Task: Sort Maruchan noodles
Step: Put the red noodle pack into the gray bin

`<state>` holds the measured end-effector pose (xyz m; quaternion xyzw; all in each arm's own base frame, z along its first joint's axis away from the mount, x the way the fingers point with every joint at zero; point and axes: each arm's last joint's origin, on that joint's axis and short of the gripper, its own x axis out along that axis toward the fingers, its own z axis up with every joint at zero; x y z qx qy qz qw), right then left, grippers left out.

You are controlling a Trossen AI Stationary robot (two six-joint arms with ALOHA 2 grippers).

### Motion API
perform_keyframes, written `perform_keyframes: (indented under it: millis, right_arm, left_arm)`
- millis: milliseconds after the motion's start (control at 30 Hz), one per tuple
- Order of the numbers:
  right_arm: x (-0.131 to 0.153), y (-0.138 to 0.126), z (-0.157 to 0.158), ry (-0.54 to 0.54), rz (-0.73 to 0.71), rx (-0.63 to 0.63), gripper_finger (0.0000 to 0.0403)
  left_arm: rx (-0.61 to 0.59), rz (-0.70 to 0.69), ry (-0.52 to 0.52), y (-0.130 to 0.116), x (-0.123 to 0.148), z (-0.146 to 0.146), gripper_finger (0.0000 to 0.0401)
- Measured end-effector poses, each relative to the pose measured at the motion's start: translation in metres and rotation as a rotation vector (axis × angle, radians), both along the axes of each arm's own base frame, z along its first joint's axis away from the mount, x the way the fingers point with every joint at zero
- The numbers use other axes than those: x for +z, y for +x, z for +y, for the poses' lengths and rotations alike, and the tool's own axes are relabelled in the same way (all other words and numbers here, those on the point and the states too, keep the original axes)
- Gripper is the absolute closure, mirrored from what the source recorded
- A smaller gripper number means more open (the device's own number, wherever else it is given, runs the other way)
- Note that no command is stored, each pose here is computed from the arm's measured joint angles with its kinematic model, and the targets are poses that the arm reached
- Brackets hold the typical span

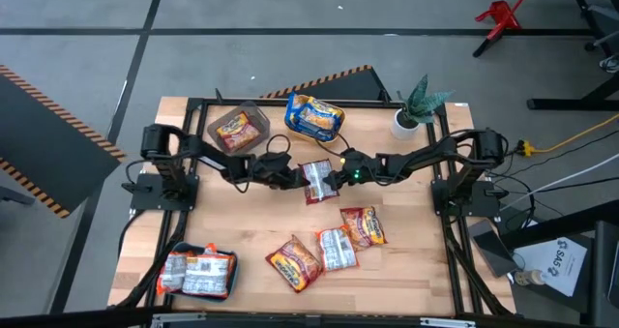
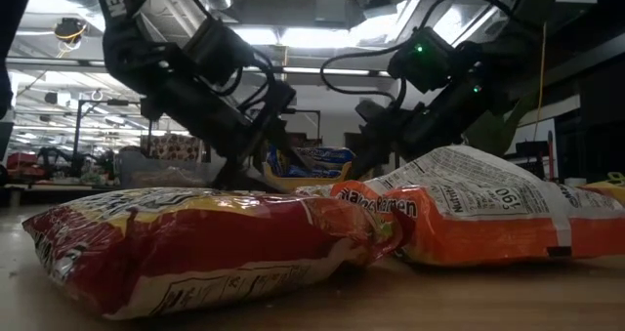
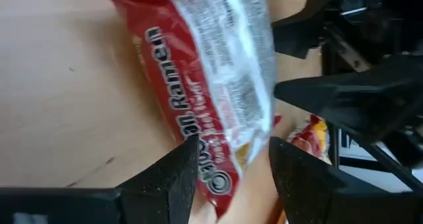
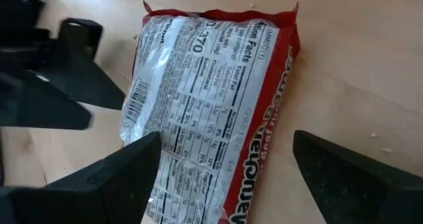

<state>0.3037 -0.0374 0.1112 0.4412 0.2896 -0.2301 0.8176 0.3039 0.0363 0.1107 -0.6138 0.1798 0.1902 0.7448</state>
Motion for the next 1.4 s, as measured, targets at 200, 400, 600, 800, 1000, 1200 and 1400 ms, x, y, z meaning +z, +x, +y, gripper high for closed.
perform_keyframes:
  millis: [200,400,600,800,1000,1200,1400]
  right_arm:
    - [-0.004,0.001,-0.002,0.0,0.005,0.006,0.0056]
    - [-0.007,0.007,-0.002,0.005,-0.007,0.023,0.0065]
    - [-0.003,0.014,-0.002,-0.004,-0.021,0.054,0.0143]
    - [-0.002,0.014,-0.002,0.01,-0.006,0.071,0.0245]
    - [-0.002,0.014,-0.001,0.014,-0.006,0.077,0.0302]
    - [-0.002,0.015,-0.001,0.03,-0.017,0.095,0.0326]
    - [-0.002,0.015,0.0,0.05,-0.024,0.107,0.0335]
  left_arm:
    - [0.013,-0.062,-0.014,0.008,-0.004,0.001,0.0223]
    - [0.009,-0.073,-0.008,0.016,-0.002,0.002,0.0223]
    - [-0.056,-0.072,0.008,0.016,-0.001,0.001,0.0223]
    - [-0.219,-0.079,-0.078,0.015,-0.001,-0.001,0.0223]
    - [-0.234,-0.043,-0.141,0.012,-0.003,0.001,0.0227]
    - [-0.225,-0.048,-0.164,0.012,0.0,0.001,0.0228]
    - [-0.245,-0.052,-0.204,0.01,0.005,0.001,0.0228]
